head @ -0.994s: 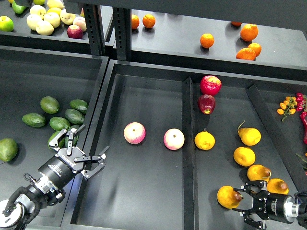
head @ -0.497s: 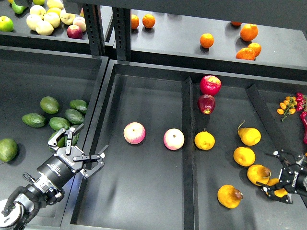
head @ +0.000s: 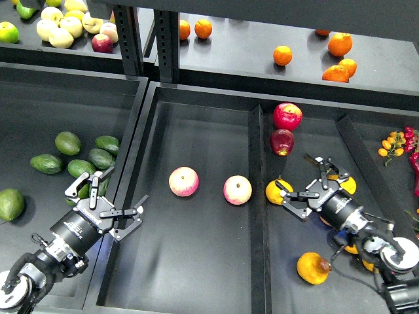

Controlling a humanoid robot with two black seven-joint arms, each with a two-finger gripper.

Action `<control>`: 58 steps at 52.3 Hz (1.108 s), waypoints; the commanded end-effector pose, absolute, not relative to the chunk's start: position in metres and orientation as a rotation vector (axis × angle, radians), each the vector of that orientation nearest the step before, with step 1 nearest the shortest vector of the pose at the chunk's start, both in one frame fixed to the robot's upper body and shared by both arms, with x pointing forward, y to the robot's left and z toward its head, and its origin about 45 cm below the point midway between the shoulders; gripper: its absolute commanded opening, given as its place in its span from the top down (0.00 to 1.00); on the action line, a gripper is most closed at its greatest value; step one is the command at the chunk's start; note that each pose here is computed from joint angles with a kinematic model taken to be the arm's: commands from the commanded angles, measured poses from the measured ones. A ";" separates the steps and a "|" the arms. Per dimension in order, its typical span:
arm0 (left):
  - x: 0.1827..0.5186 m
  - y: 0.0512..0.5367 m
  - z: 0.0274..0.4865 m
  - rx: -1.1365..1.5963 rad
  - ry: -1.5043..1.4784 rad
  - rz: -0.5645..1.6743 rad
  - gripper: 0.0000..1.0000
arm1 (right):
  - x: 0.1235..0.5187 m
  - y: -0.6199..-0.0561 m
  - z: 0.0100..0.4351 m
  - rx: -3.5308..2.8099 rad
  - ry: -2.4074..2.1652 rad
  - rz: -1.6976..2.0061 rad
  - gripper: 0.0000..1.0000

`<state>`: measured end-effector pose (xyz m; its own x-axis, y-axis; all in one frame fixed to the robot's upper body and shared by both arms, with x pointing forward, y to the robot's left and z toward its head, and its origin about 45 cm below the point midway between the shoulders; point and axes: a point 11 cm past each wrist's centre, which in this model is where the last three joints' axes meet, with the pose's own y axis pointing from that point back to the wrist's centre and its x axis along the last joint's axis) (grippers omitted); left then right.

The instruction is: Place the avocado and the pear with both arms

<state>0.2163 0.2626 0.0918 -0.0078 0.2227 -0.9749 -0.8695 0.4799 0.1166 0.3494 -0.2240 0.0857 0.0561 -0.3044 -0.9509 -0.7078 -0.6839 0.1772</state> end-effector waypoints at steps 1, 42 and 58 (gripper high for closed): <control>0.217 0.260 0.092 -0.644 1.300 0.958 0.01 | 0.345 -0.203 0.082 -1.964 0.963 1.694 0.01; 0.222 0.263 0.097 -0.717 1.316 0.941 0.01 | 0.262 -0.198 0.038 -1.562 1.026 1.699 0.01; 0.233 0.250 0.118 -0.725 1.269 0.870 0.01 | 0.279 -0.183 0.122 -1.515 0.775 1.554 0.00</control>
<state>0.2317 0.2560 0.1107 0.0501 0.1546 -0.9867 -0.8751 0.4829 0.0312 0.2696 -0.1824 0.0940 0.0178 0.0957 -0.9953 -0.8642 -0.4991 -0.0634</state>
